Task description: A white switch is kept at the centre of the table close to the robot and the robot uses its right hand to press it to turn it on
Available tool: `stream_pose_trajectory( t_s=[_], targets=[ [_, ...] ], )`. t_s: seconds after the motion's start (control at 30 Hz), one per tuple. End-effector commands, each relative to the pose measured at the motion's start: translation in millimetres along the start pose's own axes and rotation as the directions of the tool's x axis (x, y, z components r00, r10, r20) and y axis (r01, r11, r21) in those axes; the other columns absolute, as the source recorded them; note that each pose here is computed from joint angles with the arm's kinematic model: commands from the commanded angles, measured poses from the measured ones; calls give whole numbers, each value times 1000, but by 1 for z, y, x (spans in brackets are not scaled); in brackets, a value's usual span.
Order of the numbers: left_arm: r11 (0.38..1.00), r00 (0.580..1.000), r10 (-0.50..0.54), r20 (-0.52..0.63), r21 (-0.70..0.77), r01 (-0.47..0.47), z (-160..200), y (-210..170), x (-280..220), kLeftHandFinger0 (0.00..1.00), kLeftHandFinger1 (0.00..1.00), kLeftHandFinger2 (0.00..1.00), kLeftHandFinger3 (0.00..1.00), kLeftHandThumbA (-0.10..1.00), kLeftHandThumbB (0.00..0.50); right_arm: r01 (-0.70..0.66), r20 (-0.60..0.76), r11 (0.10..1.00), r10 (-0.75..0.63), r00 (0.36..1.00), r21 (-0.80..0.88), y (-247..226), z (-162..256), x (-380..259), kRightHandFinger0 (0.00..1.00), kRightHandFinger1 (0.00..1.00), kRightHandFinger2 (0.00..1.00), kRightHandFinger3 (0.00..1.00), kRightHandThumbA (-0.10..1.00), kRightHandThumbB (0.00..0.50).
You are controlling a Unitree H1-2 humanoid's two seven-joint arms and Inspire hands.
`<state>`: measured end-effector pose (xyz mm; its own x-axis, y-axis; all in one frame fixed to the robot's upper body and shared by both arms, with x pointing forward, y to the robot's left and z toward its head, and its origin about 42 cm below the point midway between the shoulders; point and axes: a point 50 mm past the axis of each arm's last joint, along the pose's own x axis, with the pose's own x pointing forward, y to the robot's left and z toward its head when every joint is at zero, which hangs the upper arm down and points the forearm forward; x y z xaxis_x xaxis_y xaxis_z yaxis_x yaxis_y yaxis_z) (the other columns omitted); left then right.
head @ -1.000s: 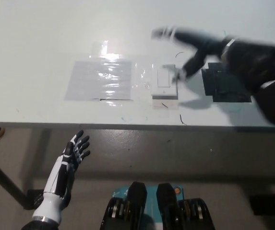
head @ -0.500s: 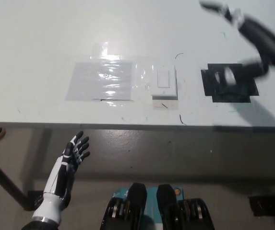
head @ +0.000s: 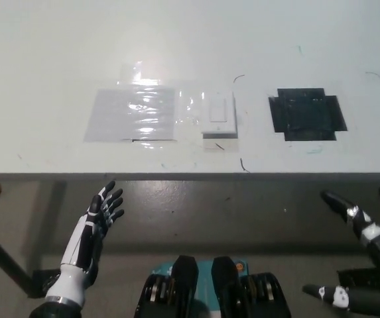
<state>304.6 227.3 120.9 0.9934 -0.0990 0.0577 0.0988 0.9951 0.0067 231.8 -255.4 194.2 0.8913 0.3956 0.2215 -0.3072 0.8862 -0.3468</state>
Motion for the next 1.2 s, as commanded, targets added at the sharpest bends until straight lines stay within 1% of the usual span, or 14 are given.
stream_pose_trajectory(
  t_s=[0.0, 0.07, 0.17, 0.2, 0.23, 0.27, 0.37, 0.47, 0.5, 0.57, 0.67, 0.9, 0.97, 1.17],
  targets=[
    [1000, 996, -5, 86, -7, 5, 18, 1, 9, 1000, 1000, 1000, 1000, 1000, 64, 205, 168, 969, -228, 959, 141, 1, -17, 13, 1000, 1000, 1000, 1000, 1000, 193],
    [1000, 996, 0, 89, -4, 1, 18, 1, 9, 1000, 1000, 1000, 1000, 1000, 59, 212, 124, 959, -237, 963, 187, 8, -36, 23, 1000, 1000, 1000, 1000, 1000, 142],
    [1000, 996, -5, 92, 4, 5, 18, 1, 9, 1000, 1000, 1000, 1000, 1000, 54, 232, 62, 943, -253, 965, 240, 19, -57, 32, 1000, 1000, 1000, 1000, 997, 126],
    [1000, 996, -6, 92, 4, 5, 18, 1, 9, 1000, 1000, 1000, 1000, 1000, 55, 234, 60, 942, -255, 965, 242, 19, -59, 32, 1000, 1000, 1000, 1000, 936, 81],
    [1000, 996, -8, 91, 6, 7, 18, 1, 7, 1000, 1000, 1000, 1000, 1000, 55, 246, 27, 933, -262, 965, 261, 25, -71, 33, 1000, 1000, 1000, 1000, 933, 105],
    [1000, 996, -9, 87, 4, 9, 18, 1, 7, 1000, 1000, 1000, 1000, 1000, 70, 254, 14, 930, -267, 964, 265, 27, -76, 33, 1000, 1000, 1000, 1000, 931, 101],
    [1000, 995, -17, 95, 5, 17, 21, 1, 11, 1000, 1000, 1000, 1000, 1000, 63, 278, -19, 925, -283, 959, 259, 27, -89, 33, 1000, 1000, 1000, 1000, 936, 105],
    [1000, 995, -28, 97, 2, 28, 22, 1, 12, 1000, 1000, 1000, 1000, 1000, 58, 294, -53, 923, -290, 955, 248, 26, -98, 32, 1000, 1000, 1000, 1000, 941, 70],
    [1000, 995, -22, 97, 5, 22, 21, 1, 12, 1000, 1000, 1000, 1000, 1000, 67, 293, -51, 924, -290, 956, 246, 25, -99, 32, 1000, 1000, 1000, 1000, 942, 71],
    [1000, 995, -19, 98, 16, 18, 21, 0, 11, 1000, 1000, 1000, 1000, 1000, 56, 296, -54, 923, -292, 955, 246, 25, -99, 32, 1000, 1000, 1000, 1000, 951, 84],
    [999, 995, -35, 96, 14, 33, 20, 1, 11, 1000, 1000, 1000, 1000, 1000, 38, 292, -52, 924, -288, 956, 245, 26, -100, 33, 1000, 1000, 1000, 1000, 949, 81],
    [999, 995, -32, 92, 17, 31, 20, 2, 11, 1000, 1000, 1000, 1000, 1000, 53, 287, -52, 929, -283, 958, 235, 26, -100, 34, 1000, 1000, 1000, 1000, 935, 96],
    [999, 995, -37, 96, 16, 36, 19, 2, 12, 1000, 1000, 1000, 1000, 1000, 38, 287, -52, 929, -283, 958, 235, 26, -100, 34, 1000, 1000, 1000, 1000, 938, 100],
    [999, 997, -33, 65, 18, 32, 12, 1, 0, 1000, 1000, 1000, 1000, 1000, 41, 287, -71, 930, -278, 958, 229, 32, -103, 23, 1000, 1000, 1000, 1000, 918, 104]
  ],
)
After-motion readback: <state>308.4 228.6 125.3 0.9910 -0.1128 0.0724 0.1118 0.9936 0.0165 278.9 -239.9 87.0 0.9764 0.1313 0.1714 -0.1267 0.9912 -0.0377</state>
